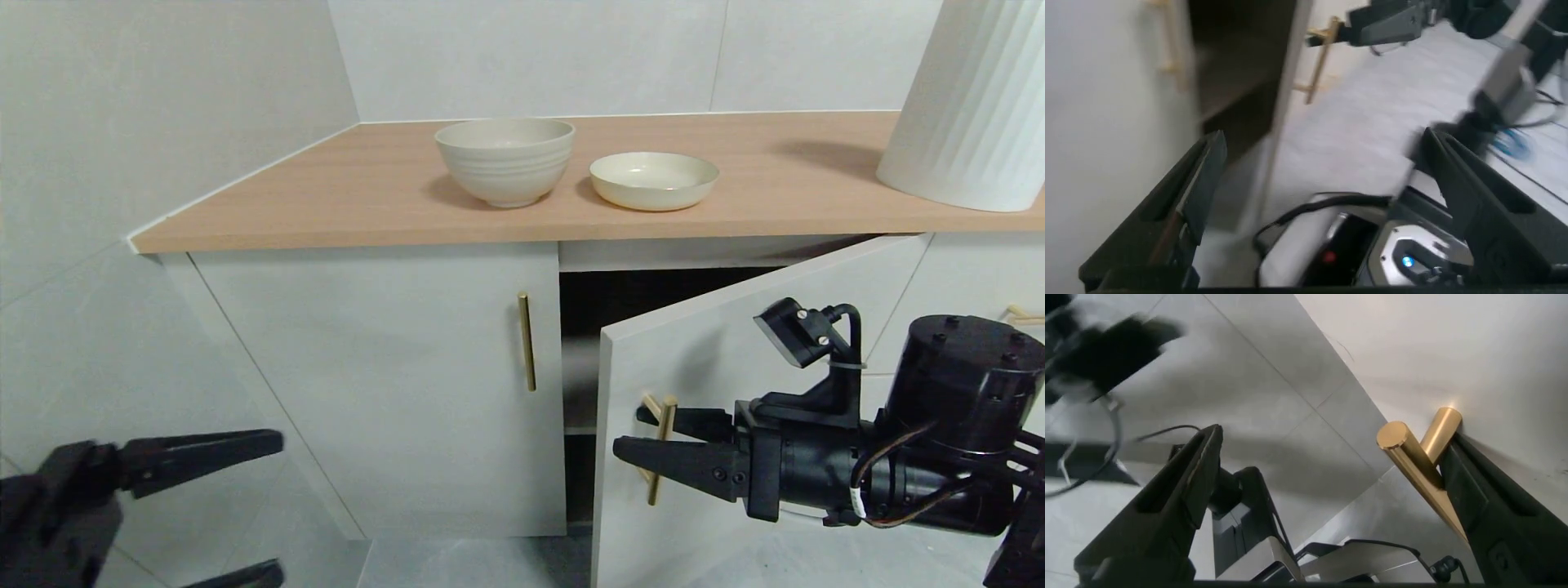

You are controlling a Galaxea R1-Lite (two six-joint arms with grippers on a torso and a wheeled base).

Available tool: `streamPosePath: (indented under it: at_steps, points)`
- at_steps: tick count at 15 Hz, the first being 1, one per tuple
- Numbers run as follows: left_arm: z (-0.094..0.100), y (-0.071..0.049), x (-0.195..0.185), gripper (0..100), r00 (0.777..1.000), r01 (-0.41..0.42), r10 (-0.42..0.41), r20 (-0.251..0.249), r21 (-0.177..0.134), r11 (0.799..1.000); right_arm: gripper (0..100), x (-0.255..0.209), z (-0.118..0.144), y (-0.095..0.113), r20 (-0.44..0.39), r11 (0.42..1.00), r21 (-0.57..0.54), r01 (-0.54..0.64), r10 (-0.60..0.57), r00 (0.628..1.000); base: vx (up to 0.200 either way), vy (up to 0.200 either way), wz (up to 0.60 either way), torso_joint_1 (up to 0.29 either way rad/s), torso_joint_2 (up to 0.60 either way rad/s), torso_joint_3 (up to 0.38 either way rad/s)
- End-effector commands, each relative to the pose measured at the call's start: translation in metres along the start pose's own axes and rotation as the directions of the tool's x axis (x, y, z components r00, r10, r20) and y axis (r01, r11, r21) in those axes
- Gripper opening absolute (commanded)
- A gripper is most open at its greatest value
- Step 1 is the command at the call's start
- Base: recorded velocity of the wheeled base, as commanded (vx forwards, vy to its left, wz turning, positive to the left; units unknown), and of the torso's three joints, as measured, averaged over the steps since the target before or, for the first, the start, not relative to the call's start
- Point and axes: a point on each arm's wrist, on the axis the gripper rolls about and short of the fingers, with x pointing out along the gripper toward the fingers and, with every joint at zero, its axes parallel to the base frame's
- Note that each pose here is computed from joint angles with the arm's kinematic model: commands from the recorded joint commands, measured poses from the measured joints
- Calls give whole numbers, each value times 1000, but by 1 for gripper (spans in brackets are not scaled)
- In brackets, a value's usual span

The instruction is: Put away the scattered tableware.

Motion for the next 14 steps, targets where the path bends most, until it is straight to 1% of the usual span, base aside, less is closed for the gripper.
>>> streamPosePath:
  at_steps: [1,2,3,4,5,6,7,8,10,14]
  points:
    - [-15,48,80,100,980,128,-143,-142,-106,986,100,1,-2,-2,-7,1000,6,1,-1,1000,0,0,0,0,0,0]
    - [-22,56,89,100,978,126,-145,-151,-125,984,100,2,-2,-2,-9,1000,5,2,-2,1000,0,0,0,0,0,0]
    - [-24,57,91,100,977,126,-146,-157,-135,983,100,2,-2,-2,-10,1000,7,2,-2,1000,0,0,0,0,0,0]
    - [-39,63,110,100,967,146,-176,-184,-169,975,100,2,-3,-3,-13,1000,10,4,-4,1000,0,0,0,0,0,0]
    - [-39,63,110,100,967,146,-176,-184,-169,975,100,2,-3,-3,-13,1000,10,4,-4,1000,0,0,0,0,0,0]
    - [-49,67,125,100,967,140,-176,-186,-193,971,100,5,-7,-7,-28,1000,19,13,-12,1000,0,0,0,0,0,0]
    - [-51,64,128,100,968,142,-180,-176,-206,968,100,6,-7,-9,-31,1000,22,15,-14,999,0,0,0,0,0,0]
    - [-51,63,130,100,970,141,-177,-166,-209,968,100,6,-8,-9,-32,1000,23,15,-15,999,0,0,0,0,0,0]
    - [-48,58,133,100,977,126,-161,-143,-224,966,100,6,-7,-9,-31,1000,22,15,-14,999,0,0,0,0,0,0]
    - [-51,56,136,100,978,112,-149,-148,-232,966,100,8,-10,-12,-43,999,29,22,-20,999,0,0,0,0,0,0]
